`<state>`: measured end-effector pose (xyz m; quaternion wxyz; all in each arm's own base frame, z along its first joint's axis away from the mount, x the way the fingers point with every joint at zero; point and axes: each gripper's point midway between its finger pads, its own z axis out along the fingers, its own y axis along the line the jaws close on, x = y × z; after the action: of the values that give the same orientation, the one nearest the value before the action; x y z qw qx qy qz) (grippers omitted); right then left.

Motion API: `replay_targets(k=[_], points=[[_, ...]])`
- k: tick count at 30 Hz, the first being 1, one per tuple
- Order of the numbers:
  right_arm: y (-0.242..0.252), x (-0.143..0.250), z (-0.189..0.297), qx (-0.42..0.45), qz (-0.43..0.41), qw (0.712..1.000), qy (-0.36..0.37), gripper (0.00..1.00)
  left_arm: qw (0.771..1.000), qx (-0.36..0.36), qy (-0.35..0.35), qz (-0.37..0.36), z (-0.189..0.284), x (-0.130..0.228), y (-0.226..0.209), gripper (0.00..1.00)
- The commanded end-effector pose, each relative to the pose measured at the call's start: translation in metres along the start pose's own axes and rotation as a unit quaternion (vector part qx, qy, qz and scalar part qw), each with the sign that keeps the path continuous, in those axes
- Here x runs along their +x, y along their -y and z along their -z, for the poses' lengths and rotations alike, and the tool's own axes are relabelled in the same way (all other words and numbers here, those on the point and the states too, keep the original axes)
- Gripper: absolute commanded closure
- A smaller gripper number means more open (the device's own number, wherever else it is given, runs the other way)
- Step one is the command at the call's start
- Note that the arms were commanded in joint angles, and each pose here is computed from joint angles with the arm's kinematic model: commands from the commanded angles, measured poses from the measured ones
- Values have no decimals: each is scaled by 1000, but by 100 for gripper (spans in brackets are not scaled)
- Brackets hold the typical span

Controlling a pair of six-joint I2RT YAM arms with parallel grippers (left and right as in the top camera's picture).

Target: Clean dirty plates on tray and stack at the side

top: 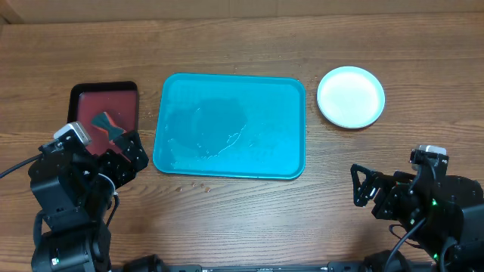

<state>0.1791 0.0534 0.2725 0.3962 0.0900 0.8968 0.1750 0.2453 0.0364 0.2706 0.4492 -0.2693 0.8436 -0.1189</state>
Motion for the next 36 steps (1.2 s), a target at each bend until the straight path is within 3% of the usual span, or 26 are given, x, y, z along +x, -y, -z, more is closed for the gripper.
replay_targets(k=[1, 25, 36], points=[[1, 0, -1, 2, 1, 1000, 2, 0, 1000, 3, -7, 5, -2, 4, 0, 0], [18, 8, -15, 26, -1, 999, 18, 0, 999, -10, -34, 11, -3, 16, -6, 0], [20, 18, -49, -59, 60, 982, 172, 0, 999, -10, -34, 11, -3, 16, -6, 0]])
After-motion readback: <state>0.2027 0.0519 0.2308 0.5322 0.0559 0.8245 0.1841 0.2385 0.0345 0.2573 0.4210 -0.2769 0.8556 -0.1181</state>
